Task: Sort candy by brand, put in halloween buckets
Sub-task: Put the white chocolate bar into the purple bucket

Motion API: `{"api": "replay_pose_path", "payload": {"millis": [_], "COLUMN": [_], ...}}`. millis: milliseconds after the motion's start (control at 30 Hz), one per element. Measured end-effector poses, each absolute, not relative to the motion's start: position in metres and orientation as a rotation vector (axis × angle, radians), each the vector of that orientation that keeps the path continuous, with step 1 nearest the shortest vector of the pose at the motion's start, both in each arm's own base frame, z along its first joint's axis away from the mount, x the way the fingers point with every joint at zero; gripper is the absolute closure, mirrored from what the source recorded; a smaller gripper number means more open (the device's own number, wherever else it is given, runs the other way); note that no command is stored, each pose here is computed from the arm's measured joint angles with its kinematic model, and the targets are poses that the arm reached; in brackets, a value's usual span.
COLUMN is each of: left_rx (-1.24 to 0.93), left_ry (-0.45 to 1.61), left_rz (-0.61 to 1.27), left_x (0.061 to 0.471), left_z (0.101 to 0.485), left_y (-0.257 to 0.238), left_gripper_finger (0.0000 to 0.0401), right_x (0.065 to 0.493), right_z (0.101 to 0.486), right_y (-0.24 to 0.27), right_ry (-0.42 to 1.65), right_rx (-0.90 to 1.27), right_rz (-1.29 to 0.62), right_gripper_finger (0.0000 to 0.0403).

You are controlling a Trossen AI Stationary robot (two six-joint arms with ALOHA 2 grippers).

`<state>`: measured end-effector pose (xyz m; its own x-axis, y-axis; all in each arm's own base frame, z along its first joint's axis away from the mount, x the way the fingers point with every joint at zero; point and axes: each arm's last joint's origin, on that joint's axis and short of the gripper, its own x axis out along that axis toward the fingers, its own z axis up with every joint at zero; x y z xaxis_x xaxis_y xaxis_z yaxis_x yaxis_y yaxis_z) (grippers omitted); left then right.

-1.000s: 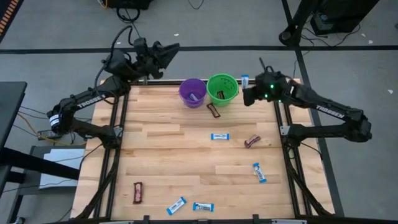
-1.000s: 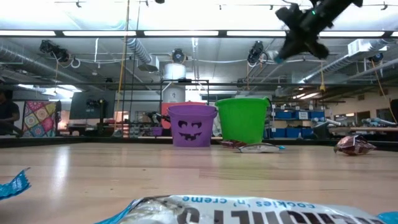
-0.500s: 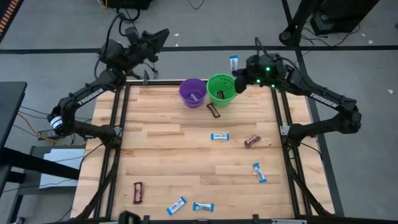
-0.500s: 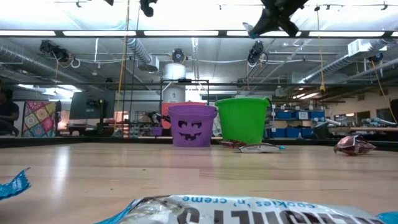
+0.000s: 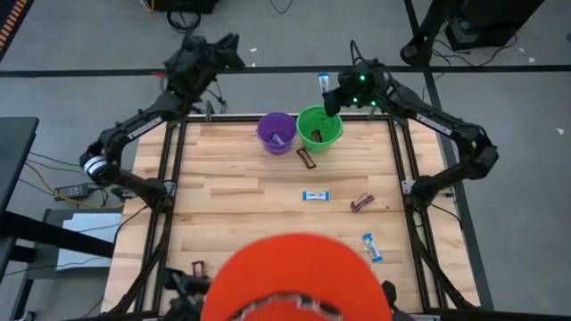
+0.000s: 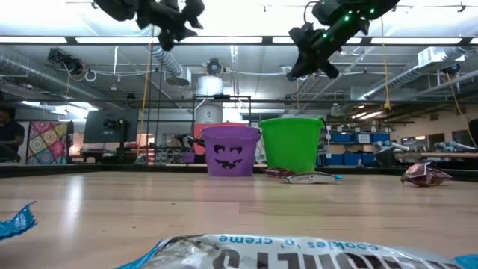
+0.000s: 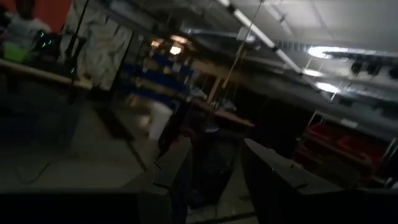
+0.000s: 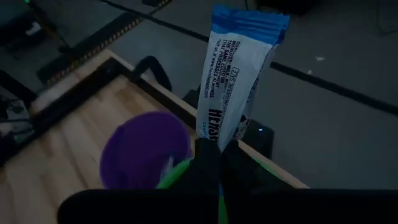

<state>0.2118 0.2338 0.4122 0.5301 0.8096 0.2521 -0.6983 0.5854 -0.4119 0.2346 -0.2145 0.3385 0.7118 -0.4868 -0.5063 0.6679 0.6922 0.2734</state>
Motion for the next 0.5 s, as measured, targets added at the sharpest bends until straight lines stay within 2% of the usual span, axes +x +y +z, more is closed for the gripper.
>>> {"api": "replay_pose_path", "payload": {"millis": [133,300,500], "left_rx": [-0.289,-0.283,-0.264], "left_ry": [-0.408,-0.317,-0.278], "left_rz": [0.921,0.831,0.733], "left_x": [0.220,0.229,0.233], "left_z": [0.409,0.423,0.434], "left_y": [0.249,0.260,0.259], "left_gripper_finger": [0.0259,0.0259,0.0259], "right_x": [0.237,0.240,0.256], "right_z": [0.344,0.370,0.370], "right_y": [-0.227,-0.233,-0.242], "right_ry": [0.406,0.348,0.334], "right_rx": [0.492,0.457,0.520], "right_rz": [-0.680,-0.681,-0.574], "right_gripper_finger": [0.0395,0.0395,0.0395]}}
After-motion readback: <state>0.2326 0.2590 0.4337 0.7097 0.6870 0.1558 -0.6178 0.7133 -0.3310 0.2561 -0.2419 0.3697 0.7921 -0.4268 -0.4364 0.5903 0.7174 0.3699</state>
